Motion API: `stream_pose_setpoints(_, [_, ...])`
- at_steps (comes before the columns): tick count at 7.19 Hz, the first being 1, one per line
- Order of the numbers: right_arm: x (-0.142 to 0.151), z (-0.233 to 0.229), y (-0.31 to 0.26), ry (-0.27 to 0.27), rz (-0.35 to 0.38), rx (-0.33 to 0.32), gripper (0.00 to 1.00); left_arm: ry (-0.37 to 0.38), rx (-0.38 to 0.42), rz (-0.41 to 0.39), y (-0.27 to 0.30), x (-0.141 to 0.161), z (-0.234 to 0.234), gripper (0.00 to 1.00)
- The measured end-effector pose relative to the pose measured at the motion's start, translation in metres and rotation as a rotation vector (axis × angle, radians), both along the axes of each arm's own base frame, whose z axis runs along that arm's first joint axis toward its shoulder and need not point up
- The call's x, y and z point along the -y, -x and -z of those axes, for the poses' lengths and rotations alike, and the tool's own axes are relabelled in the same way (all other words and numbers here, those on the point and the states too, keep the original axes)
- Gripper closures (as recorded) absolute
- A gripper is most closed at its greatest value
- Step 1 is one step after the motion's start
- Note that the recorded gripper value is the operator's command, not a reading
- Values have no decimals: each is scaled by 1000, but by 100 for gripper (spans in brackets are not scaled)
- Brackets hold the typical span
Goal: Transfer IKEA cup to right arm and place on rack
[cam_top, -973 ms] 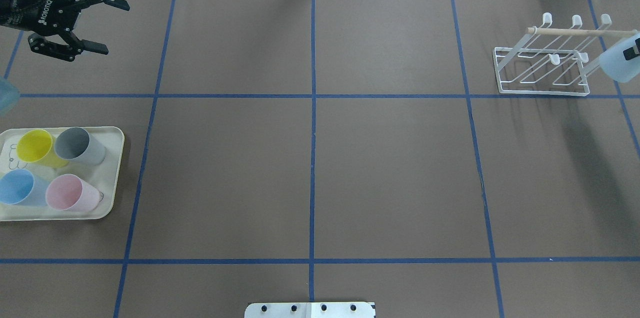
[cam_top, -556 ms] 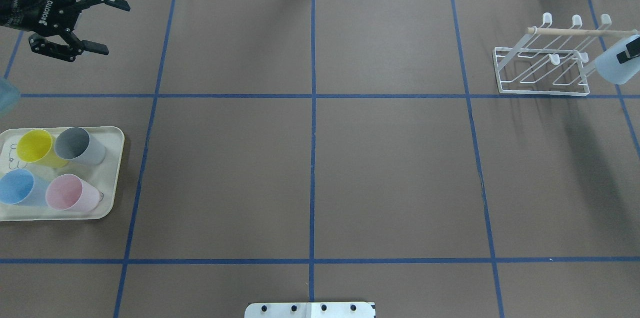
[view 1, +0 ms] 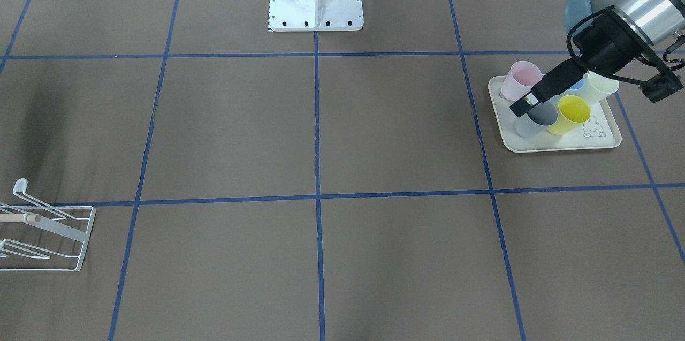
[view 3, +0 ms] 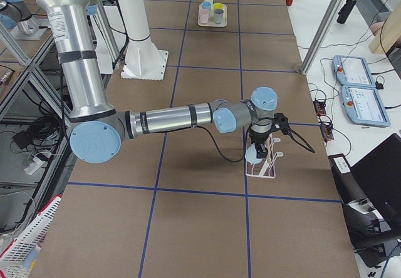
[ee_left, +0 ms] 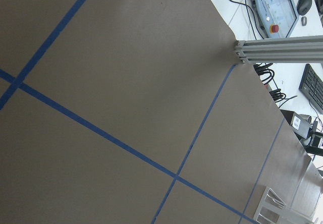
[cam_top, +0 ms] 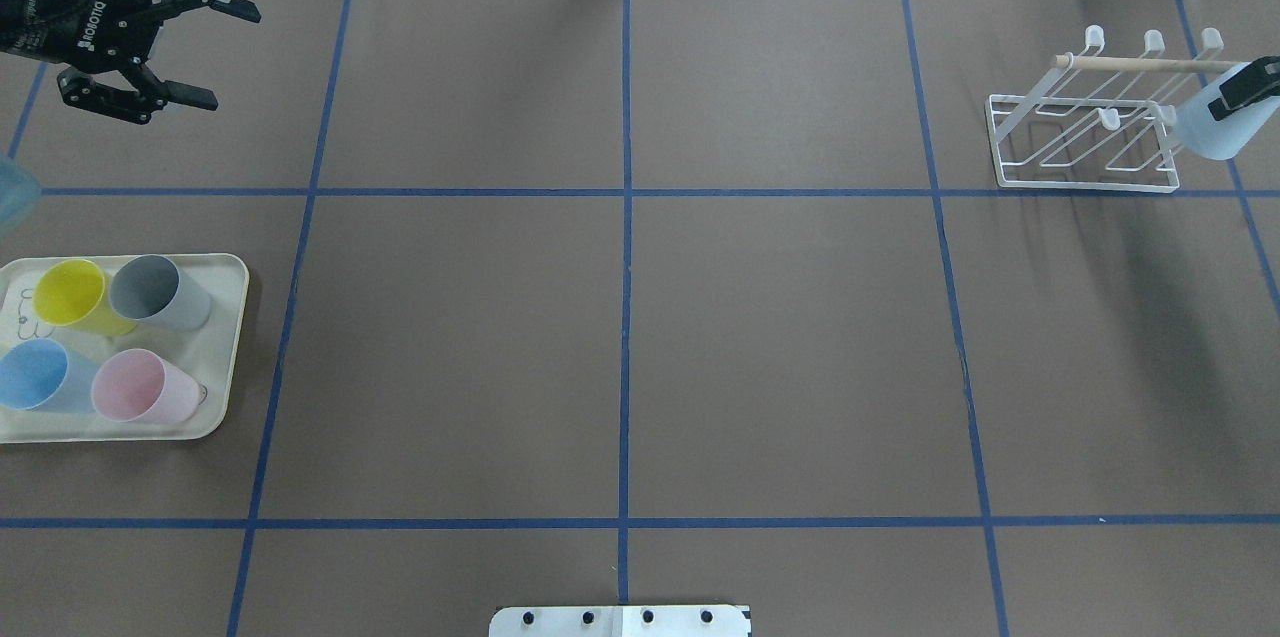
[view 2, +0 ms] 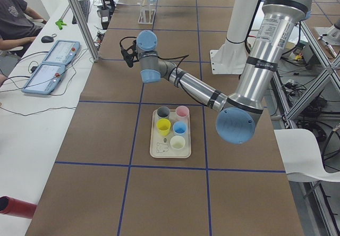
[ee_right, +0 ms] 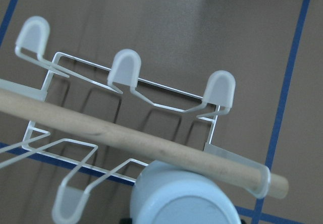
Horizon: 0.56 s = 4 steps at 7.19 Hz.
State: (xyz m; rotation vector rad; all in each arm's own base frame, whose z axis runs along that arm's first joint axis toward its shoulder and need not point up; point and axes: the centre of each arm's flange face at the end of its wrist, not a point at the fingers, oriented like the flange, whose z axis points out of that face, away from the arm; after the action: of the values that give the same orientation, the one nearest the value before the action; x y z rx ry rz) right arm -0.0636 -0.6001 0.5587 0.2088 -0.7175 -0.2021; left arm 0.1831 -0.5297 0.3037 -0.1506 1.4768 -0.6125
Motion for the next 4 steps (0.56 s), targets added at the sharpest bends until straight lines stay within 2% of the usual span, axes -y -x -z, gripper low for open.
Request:
stream_pose_setpoints(1, [4, -5, 3, -2, 14, -7, 55, 0, 0, 0, 0, 0, 0, 0])
stream_pose_setpoints(2, [6, -8, 4, -4, 22, -7, 35, 0, 0, 0, 0, 0, 0, 0])
stream_pose_setpoints(3, [6, -9, 5, -4, 26, -6, 1, 0, 0, 0, 0, 0, 0, 0])
stream_pose_setpoints(4, [6, -8, 5, -6, 28, -5, 0, 0, -1, -1, 0, 0, 0, 0])
